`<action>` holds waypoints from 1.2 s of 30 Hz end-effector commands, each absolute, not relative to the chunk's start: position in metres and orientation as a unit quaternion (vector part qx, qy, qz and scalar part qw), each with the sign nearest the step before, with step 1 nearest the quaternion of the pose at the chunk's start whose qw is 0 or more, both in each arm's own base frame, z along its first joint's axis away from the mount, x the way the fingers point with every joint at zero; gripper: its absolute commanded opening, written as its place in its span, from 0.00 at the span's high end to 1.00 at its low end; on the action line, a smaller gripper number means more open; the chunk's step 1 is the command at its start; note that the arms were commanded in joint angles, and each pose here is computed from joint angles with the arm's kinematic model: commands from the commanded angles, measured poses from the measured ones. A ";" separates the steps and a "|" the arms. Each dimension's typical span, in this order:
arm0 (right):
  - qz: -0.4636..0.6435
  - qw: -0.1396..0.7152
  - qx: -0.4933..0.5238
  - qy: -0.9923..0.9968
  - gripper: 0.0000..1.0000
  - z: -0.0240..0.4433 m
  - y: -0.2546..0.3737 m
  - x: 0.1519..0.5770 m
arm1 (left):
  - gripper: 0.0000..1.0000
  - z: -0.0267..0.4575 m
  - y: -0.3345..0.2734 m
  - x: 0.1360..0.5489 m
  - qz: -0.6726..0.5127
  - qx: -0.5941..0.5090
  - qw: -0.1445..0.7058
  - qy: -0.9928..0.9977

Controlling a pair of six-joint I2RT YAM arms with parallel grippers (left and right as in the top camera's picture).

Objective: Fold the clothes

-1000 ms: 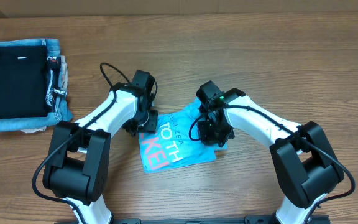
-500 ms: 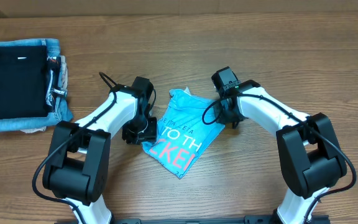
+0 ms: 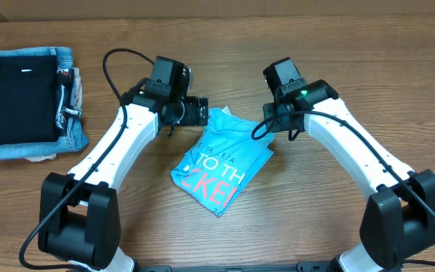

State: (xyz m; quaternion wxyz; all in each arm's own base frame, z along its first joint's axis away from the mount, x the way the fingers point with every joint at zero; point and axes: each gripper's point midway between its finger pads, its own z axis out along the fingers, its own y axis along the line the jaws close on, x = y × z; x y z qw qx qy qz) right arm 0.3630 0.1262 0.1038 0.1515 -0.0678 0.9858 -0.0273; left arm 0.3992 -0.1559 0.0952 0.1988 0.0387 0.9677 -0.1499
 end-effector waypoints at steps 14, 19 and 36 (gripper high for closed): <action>-0.035 0.139 -0.044 0.989 0.67 0.108 0.122 0.355 | 0.14 0.001 -0.222 0.368 -0.314 0.104 0.046 0.943; -0.034 0.138 -0.038 0.989 0.67 0.108 0.122 0.355 | 0.43 -0.002 -0.240 0.349 -0.350 0.141 0.019 0.926; -0.019 0.199 -0.023 0.979 0.67 0.153 0.113 0.356 | 0.96 0.057 -0.195 0.393 -0.262 0.164 0.093 0.946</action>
